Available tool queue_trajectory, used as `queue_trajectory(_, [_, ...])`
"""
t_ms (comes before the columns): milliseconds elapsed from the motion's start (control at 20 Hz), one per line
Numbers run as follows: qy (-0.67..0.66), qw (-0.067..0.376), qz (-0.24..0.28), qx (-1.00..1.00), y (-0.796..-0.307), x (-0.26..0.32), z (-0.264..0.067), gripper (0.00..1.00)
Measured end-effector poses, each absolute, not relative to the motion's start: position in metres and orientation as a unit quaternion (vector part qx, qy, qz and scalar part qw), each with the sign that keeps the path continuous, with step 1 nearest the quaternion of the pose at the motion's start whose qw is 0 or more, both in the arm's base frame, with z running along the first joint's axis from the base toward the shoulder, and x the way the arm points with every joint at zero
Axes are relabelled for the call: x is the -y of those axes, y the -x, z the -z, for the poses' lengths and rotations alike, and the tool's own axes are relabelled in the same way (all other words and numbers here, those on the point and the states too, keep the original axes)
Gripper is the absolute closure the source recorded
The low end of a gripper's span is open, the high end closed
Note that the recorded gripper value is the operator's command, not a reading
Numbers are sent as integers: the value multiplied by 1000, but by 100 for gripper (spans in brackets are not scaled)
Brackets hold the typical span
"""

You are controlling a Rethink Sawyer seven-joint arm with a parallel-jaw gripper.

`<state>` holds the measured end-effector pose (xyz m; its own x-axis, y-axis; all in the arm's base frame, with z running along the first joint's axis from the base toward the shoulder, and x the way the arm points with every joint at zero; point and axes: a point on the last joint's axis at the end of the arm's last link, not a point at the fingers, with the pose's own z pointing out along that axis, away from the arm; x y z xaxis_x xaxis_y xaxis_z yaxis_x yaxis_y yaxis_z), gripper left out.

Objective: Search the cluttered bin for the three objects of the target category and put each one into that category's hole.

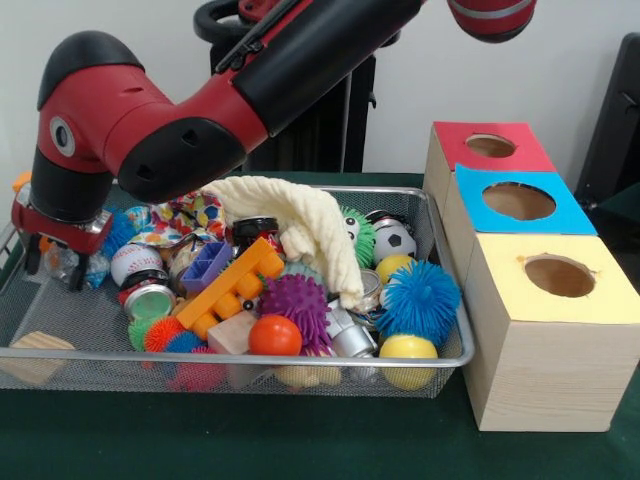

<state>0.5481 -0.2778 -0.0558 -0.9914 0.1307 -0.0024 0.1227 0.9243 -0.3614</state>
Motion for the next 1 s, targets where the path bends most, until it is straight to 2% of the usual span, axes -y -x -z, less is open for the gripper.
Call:
queue_trajectory(500, [64, 12, -184, 981, -548, 278, 56, 0])
queue_trajectory(1000, [43, 40, -185, 981, -545, 274, 55, 0])
